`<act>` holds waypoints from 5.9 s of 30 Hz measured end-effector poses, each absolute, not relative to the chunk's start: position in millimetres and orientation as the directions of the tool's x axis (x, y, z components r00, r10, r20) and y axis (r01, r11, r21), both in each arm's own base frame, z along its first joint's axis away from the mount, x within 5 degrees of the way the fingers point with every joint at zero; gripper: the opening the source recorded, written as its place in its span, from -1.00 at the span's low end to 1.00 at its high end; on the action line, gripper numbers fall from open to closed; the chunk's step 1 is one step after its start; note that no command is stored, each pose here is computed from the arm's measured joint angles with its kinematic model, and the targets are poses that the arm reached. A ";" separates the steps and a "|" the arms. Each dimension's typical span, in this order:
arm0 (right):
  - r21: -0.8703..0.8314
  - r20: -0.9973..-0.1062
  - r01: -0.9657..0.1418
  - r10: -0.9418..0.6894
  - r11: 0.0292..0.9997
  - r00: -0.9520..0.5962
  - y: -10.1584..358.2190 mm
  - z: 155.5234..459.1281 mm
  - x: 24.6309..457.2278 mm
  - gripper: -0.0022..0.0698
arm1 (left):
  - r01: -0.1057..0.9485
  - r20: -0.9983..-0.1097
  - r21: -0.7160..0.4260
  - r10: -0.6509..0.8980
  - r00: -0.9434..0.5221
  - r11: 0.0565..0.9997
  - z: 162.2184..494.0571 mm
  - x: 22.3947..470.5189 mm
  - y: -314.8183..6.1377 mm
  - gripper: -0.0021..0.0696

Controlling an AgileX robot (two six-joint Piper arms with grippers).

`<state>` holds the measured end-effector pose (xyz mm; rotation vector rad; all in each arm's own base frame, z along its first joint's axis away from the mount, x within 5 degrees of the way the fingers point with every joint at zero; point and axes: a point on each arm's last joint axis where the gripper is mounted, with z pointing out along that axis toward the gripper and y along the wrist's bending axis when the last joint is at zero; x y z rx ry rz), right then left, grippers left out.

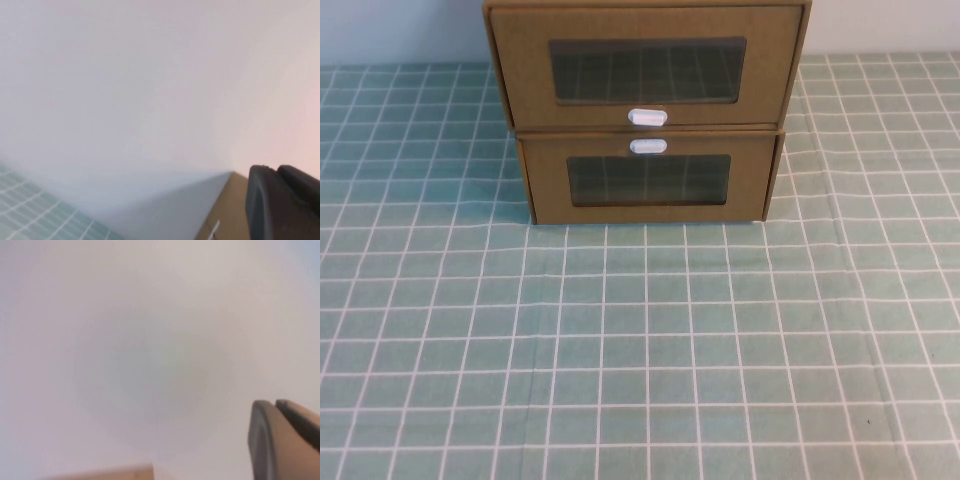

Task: Open the shoe box
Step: 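Pull the top drawer of the cardboard box fully open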

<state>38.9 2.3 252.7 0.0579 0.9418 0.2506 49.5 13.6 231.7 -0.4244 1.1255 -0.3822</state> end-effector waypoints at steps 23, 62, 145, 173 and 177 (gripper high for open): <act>0.110 -0.455 -0.428 0.428 0.897 0.781 4.7 344.1 -13.1 -0.98 | 0.316 -0.377 -0.555 -0.571 0.729 0.769 315.5 8.2 28.1 -0.95; -0.297 -0.813 0.013 -0.246 0.955 -0.527 17.1 379.5 279.0 -0.98 | 0.698 -0.969 -0.148 0.040 -0.245 0.700 472.5 347.1 -98.7 -0.95; -0.875 -0.362 -0.374 -0.929 0.307 0.083 302.4 250.1 363.9 -0.89 | 0.637 -0.774 -0.427 0.105 -0.624 0.642 378.5 445.0 -184.4 -0.95; -0.840 -0.402 -0.434 -0.911 0.326 0.095 280.8 251.8 219.9 -0.81 | 0.651 -0.777 -0.416 0.123 -0.617 0.635 378.1 444.1 -184.7 -0.95; -0.733 -0.514 -0.492 -0.856 0.469 -0.051 282.7 257.5 220.4 -0.50 | 0.656 -0.780 -0.416 0.125 -0.613 0.630 378.5 443.9 -185.1 -0.95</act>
